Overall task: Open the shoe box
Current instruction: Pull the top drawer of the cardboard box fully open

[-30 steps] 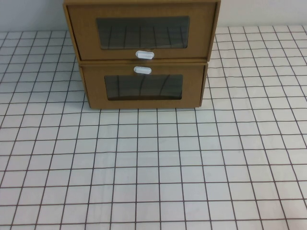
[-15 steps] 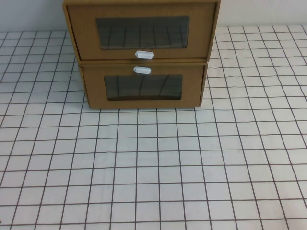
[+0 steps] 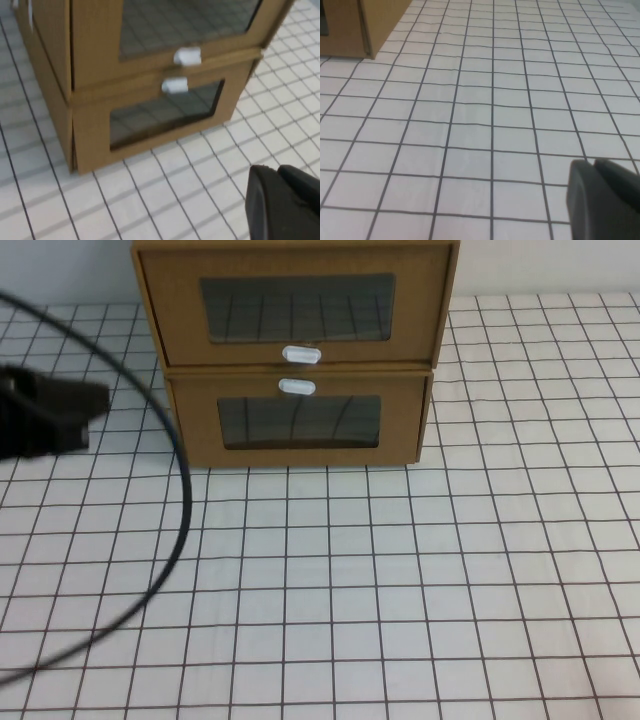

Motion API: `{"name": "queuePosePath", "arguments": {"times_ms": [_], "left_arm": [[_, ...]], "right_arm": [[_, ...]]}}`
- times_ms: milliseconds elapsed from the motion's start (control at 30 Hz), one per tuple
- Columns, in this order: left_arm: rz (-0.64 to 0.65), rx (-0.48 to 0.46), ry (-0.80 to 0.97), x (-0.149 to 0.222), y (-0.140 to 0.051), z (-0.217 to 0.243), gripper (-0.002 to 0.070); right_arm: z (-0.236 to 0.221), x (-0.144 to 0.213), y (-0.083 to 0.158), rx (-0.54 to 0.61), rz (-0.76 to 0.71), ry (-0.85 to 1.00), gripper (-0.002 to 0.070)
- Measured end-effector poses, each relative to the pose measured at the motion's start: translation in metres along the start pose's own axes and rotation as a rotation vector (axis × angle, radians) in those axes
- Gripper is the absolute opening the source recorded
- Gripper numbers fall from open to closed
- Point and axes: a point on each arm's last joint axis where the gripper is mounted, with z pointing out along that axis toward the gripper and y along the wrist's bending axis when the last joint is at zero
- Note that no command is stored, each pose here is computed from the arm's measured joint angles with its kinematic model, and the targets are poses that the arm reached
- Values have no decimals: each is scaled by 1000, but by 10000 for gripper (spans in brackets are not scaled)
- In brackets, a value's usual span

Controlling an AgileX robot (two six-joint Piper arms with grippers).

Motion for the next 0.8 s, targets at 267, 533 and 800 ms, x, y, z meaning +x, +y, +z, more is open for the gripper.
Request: {"name": "queuePosePath", "arguments": {"times_ms": [267,533,800], "left_arm": [[144,49,-115,-117,20,46,-2],[250,155,-151,-181,18,113,-2],[250,177,-114,-188,34,168,-2]], "right_arm": [[0,0,0,0,0,0,-13],[0,0,0,0,0,0,-14],[0,0,0,0,0,0,-14]]}}
